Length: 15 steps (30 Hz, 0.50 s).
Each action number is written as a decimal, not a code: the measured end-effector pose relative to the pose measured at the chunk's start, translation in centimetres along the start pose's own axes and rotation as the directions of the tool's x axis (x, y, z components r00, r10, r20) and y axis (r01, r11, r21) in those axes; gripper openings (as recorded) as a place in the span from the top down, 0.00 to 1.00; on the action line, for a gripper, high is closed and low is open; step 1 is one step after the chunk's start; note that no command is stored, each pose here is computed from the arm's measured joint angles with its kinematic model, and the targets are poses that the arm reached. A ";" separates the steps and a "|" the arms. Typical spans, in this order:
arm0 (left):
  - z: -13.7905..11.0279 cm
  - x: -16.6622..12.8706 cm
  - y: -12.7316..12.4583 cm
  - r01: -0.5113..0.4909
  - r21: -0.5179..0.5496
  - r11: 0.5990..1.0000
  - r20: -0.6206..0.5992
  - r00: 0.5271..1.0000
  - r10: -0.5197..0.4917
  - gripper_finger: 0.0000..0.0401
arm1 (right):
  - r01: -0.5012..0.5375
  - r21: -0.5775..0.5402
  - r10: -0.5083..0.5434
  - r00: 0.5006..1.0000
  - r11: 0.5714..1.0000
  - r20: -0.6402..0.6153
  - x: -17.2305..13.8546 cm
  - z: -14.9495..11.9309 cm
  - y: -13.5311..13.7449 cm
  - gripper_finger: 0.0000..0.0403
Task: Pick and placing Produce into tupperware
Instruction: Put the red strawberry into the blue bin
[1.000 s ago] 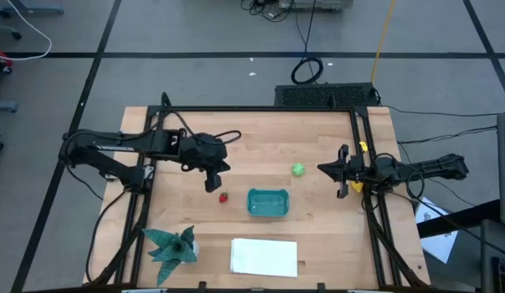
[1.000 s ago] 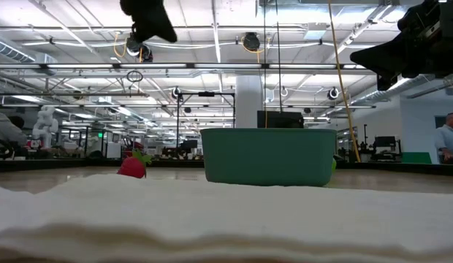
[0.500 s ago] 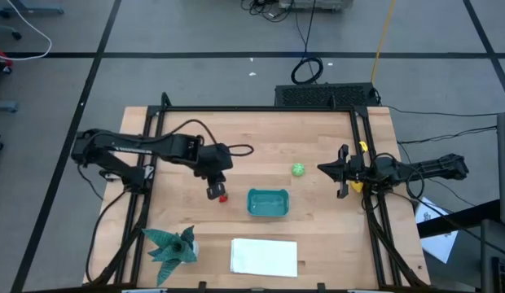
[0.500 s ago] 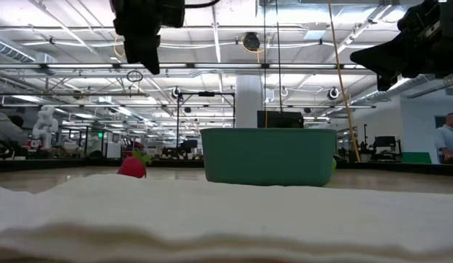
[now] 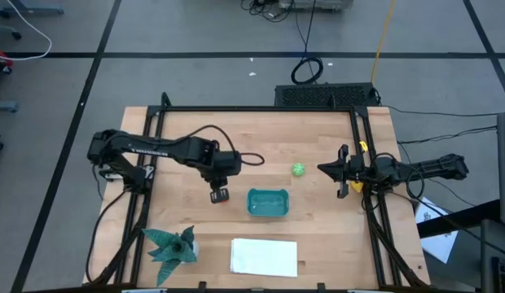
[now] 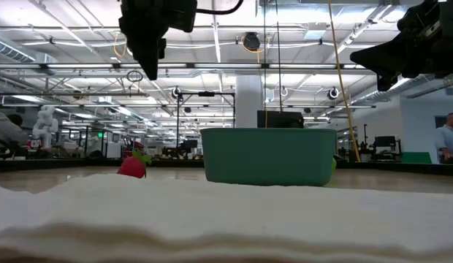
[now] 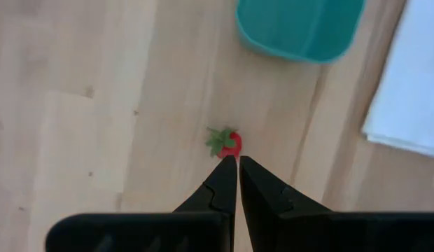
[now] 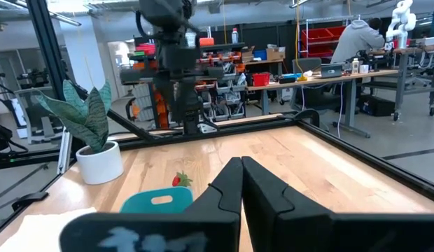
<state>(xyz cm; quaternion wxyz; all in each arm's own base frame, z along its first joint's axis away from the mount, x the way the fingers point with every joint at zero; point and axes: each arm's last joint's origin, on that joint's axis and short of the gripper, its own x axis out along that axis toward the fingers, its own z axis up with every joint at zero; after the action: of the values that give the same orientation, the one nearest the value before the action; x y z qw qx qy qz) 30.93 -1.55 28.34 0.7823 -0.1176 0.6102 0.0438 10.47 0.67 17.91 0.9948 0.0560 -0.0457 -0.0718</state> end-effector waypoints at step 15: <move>-0.4 0.4 -0.2 -0.023 -0.087 0.996 -0.015 1.000 0.022 0.95 | 0.000 0.000 0.000 1.000 1.000 0.000 0.0 0.0 0.0 1.00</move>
<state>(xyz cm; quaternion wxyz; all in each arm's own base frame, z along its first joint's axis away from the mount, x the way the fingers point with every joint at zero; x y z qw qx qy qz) 30.71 -1.89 27.92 0.7716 -0.1449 0.6144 0.0782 10.47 0.68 17.91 0.9948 0.0558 -0.0457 -0.0716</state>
